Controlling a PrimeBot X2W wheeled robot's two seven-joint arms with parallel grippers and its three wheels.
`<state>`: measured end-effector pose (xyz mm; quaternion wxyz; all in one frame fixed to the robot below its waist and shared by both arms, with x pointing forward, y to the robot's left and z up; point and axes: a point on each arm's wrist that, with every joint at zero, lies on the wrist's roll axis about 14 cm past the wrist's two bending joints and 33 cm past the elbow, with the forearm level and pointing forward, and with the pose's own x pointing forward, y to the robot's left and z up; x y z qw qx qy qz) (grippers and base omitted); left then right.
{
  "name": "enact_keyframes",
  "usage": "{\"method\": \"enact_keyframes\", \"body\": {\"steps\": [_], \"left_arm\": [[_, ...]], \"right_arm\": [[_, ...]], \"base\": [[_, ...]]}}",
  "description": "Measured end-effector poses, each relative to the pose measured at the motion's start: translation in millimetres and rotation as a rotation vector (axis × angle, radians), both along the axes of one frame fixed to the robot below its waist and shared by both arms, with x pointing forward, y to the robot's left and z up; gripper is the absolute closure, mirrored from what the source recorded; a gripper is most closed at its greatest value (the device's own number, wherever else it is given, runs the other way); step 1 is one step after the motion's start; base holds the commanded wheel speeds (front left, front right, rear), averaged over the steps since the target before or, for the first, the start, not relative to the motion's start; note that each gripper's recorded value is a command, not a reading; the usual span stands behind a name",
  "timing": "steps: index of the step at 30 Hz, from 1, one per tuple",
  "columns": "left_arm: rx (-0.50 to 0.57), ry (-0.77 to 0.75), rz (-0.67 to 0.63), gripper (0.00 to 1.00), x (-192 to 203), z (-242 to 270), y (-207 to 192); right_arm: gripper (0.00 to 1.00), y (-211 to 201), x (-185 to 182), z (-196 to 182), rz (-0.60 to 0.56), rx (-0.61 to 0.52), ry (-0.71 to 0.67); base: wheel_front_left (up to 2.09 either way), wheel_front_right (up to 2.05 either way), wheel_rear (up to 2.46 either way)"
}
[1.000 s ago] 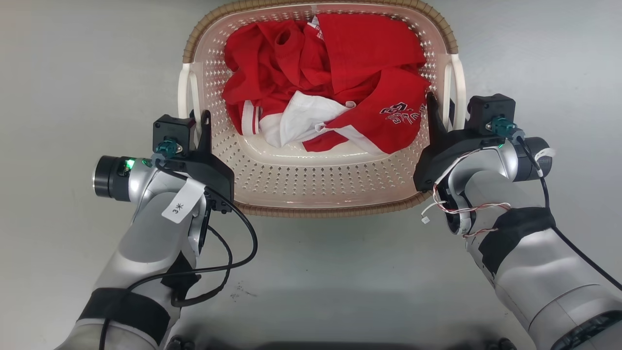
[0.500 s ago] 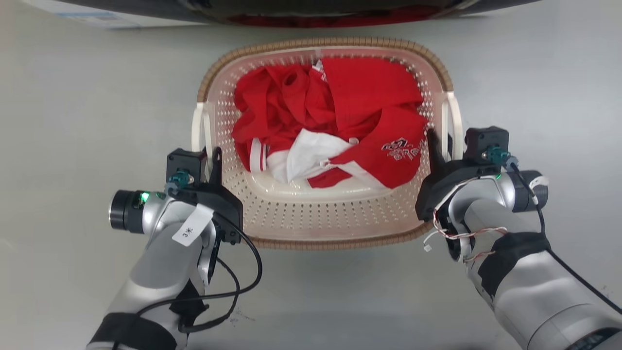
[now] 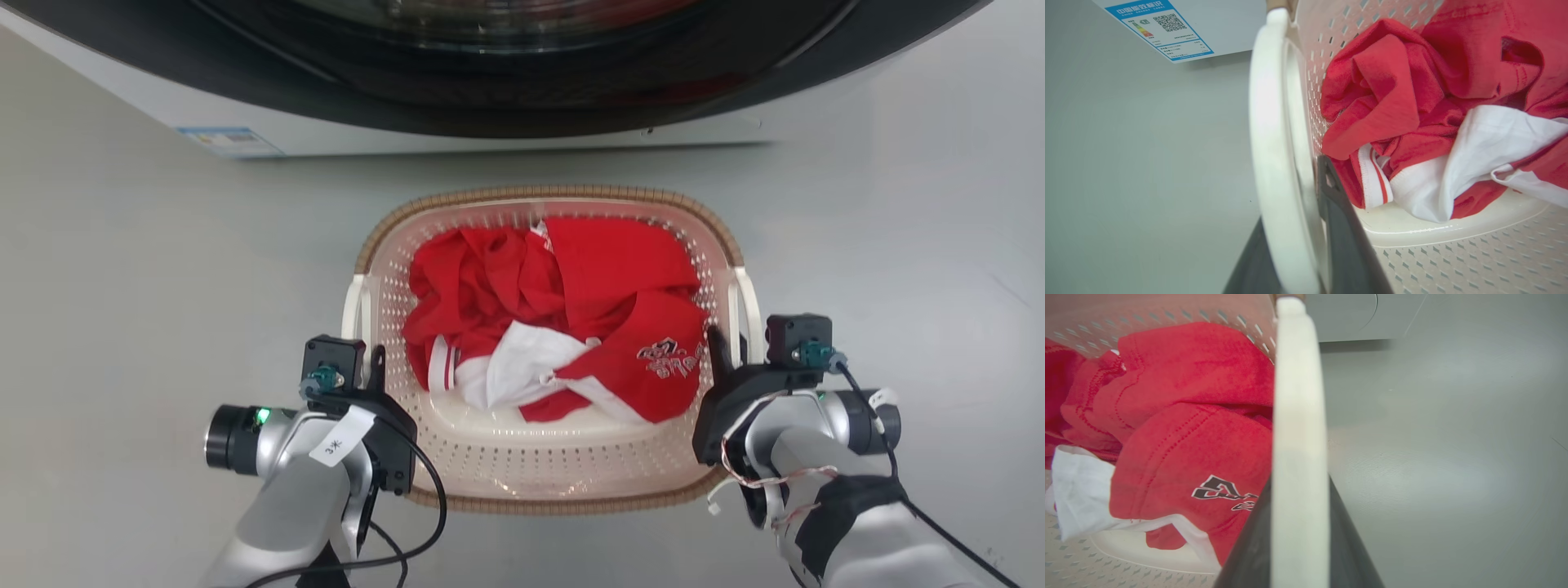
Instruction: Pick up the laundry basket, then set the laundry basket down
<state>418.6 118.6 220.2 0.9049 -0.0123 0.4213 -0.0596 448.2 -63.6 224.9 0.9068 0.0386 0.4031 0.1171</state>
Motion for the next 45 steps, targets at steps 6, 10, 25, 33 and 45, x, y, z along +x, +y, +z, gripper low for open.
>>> {"method": "enact_keyframes", "body": {"steps": [6,10,25,33,45], "left_arm": [[-0.007,0.012,0.002,1.0,-18.4,17.0,-1.1],[-0.004,0.029,-0.005,1.0,-34.2,25.8,-1.1],[-0.007,0.077,-0.026,1.0,-94.8,55.3,-3.2],[-0.018,0.082,-0.025,1.0,-123.8,65.8,-4.6],[-0.018,0.036,-0.021,1.0,-141.4,81.7,-3.2]], "right_arm": [[1.0,2.7,-21.9,17.7,0.012,0.006,0.011],[1.0,5.6,-40.6,27.3,0.029,0.009,0.026],[1.0,10.2,-106.4,60.2,0.038,0.03,0.082],[1.0,10.0,-138.3,70.8,0.031,0.04,0.097],[1.0,15.4,-158.0,87.9,0.037,0.057,0.063]], "base": [[0.0,0.0,0.0],[0.0,0.0,0.0],[0.0,0.0,0.0],[0.0,0.0,0.0],[0.0,0.0,0.0]]}}
